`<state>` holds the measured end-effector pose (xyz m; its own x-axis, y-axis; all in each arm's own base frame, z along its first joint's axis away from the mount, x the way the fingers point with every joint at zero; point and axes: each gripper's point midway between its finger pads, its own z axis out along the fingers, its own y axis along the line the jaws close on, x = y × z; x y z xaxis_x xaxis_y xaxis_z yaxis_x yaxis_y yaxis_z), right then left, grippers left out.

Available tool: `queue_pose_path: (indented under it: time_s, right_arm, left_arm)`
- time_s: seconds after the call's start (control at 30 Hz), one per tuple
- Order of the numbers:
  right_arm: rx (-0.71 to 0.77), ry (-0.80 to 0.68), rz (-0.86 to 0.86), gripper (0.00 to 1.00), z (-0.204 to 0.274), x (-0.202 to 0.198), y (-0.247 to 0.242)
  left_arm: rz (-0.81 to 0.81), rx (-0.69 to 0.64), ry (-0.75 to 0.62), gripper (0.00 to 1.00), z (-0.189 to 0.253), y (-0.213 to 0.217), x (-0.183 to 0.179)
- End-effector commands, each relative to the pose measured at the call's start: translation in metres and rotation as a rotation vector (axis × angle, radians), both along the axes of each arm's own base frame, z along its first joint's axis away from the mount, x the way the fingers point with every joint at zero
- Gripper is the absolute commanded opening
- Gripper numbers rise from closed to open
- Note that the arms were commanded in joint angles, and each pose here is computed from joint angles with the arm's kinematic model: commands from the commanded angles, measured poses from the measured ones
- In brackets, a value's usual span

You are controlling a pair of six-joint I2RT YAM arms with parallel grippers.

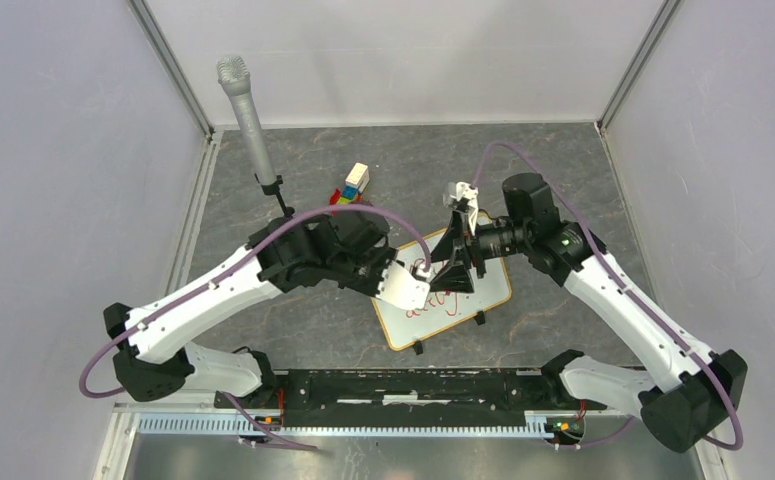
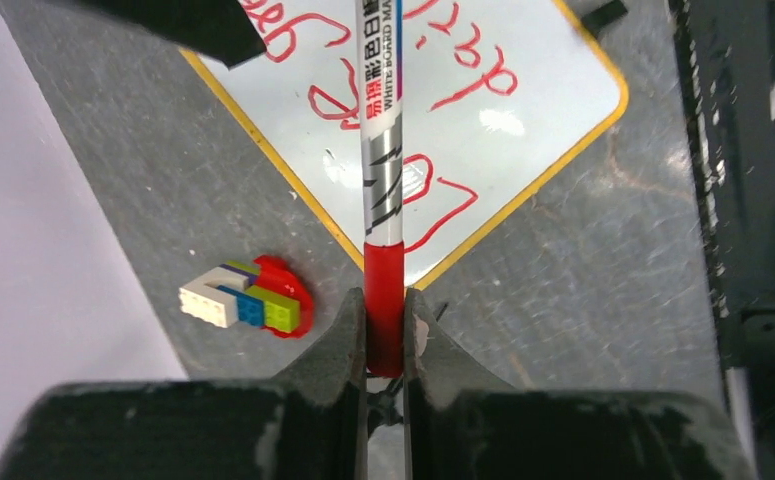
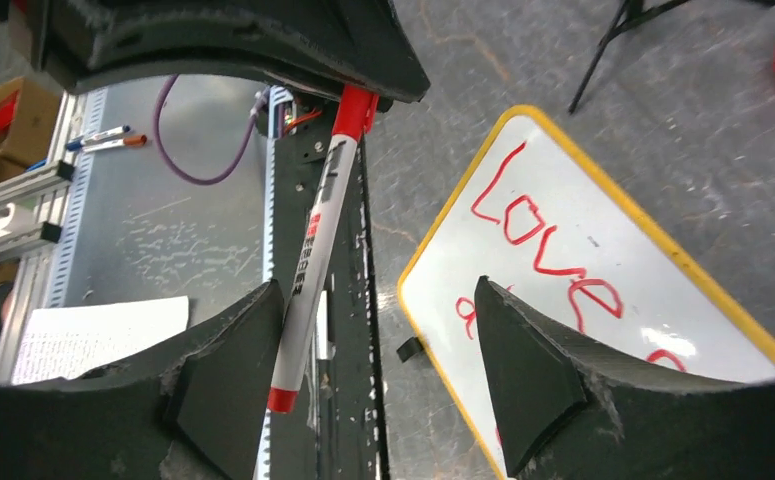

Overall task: Write a sentence on the whiteboard
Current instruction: Close the whiteboard marker at the center of the board.

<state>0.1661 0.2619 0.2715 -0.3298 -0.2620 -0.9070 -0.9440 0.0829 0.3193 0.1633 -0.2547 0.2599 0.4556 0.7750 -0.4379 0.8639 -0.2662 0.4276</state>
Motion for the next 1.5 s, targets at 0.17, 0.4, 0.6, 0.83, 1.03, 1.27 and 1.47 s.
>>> queue_pose_path:
  time_s: [0.17, 0.4, 0.6, 0.83, 1.03, 1.27, 1.47]
  right_arm:
    - [-0.039, 0.030, 0.086, 0.69, -0.008, -0.017, 0.011]
    - [-0.077, 0.046, 0.122, 0.56, -0.025, -0.025, 0.018]
    - [-0.115, 0.038, 0.105, 0.55, -0.034, -0.022, 0.019]
    - [-0.130, 0.035, 0.107, 0.37, -0.037, -0.021, 0.020]
    - [-0.130, 0.007, 0.083, 0.00, -0.026, -0.012, 0.019]
    - [-0.104, -0.055, -0.107, 0.00, -0.003, 0.042, -0.016]
    - [-0.082, -0.112, -0.344, 0.00, 0.008, 0.099, -0.080]
  left_arm:
    - [-0.151, 0.211, -0.178, 0.04, -0.011, -0.003, 0.007]
    - [-0.145, 0.192, -0.191, 0.03, -0.005, -0.011, 0.010]
    - [-0.140, 0.171, -0.198, 0.03, 0.000, -0.014, 0.010]
    - [-0.123, 0.160, -0.218, 0.03, 0.004, -0.014, 0.014]
    - [-0.063, 0.149, -0.234, 0.30, 0.005, -0.013, 0.020]
    - [0.103, 0.013, -0.179, 0.79, 0.028, -0.020, 0.034]
    - [0.330, -0.163, 0.033, 1.00, 0.053, -0.036, 0.051]
